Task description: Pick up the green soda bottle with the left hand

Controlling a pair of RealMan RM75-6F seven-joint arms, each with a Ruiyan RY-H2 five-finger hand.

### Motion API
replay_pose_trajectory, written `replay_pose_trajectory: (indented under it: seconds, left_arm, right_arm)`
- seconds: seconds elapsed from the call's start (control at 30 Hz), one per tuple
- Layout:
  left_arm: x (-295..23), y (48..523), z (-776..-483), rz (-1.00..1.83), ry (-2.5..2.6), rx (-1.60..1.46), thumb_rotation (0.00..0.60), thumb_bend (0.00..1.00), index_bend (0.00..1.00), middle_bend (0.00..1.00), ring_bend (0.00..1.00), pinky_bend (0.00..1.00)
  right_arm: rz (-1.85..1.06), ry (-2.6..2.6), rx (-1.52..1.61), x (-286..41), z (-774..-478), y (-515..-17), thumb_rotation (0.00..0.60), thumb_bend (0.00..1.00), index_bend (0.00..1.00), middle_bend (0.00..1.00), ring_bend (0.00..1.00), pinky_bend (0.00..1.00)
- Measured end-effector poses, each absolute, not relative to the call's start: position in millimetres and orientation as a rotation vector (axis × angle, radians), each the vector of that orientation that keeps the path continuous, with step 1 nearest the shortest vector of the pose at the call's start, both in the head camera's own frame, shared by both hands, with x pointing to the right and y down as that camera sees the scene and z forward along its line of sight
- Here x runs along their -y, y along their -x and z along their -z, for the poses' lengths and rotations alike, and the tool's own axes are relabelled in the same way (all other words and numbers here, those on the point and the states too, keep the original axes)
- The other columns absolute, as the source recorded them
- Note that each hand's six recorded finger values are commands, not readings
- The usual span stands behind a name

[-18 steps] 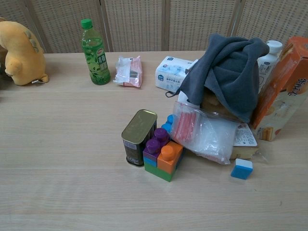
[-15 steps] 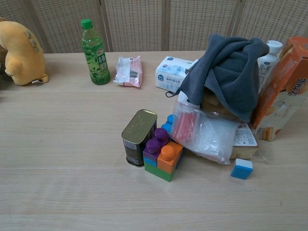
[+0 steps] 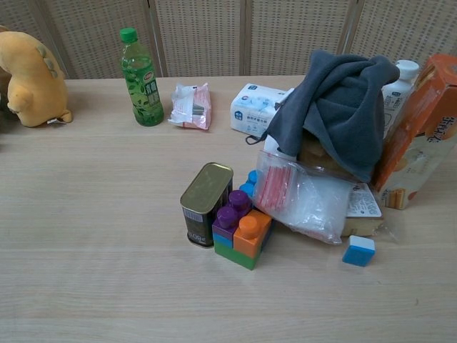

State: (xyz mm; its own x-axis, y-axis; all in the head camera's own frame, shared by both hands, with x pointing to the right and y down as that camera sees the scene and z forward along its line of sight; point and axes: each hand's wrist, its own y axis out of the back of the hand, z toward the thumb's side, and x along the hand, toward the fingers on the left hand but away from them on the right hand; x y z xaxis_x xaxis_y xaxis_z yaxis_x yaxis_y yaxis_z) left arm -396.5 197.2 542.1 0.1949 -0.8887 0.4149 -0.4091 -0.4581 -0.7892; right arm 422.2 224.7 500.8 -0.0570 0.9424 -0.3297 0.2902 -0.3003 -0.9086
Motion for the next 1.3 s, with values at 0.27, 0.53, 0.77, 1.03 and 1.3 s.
replay_pose_trajectory:
  seconds: [0.27, 0.53, 0.77, 1.03, 1.3]
  left_arm:
    - [-128.4, 378.6, -555.0, 1.294, 1.945, -1.189, 0.6, 0.0, 0.03, 0.0, 0.0, 0.0]
    - [-65.8, 337.9, -574.8, 1.373, 1.883, -1.094, 0.6, 0.0, 0.04, 0.0, 0.0, 0.0]
    - [-28.0, 303.7, -610.7, 1.47, 1.838, -1.055, 0.6, 0.0, 0.05, 0.0, 0.0, 0.0]
    - [10.3, 271.3, -639.6, 1.513, 1.753, -1.04, 0.6, 0.0, 0.06, 0.0, 0.0, 0.0]
    - [32.7, 262.5, -658.1, 1.537, 1.702, -1.077, 0.6, 0.0, 0.06, 0.0, 0.0, 0.0]
  right_arm:
    - [-1.387, 1.623, 1.332, -224.2, -501.4, -423.2, 0.599, 0.0, 0.0, 0.0, 0.0, 0.0]
    - [-1.394, 1.631, 1.331, -223.8, -504.5, -424.3, 0.598, 0.0, 0.0, 0.0, 0.0, 0.0]
    - [-1.399, 1.628, 1.347, -222.8, -503.9, -428.4, 0.599, 0.0, 0.0, 0.0, 0.0, 0.0]
    - [-1.416, 1.622, 1.361, -220.7, -505.7, -436.1, 0.6, 0.0, 0.0, 0.0, 0.0, 0.0]
    - [-1.442, 1.608, 1.38, -217.8, -509.6, -445.1, 0.599, 0.0, 0.0, 0.0, 0.0, 0.0]
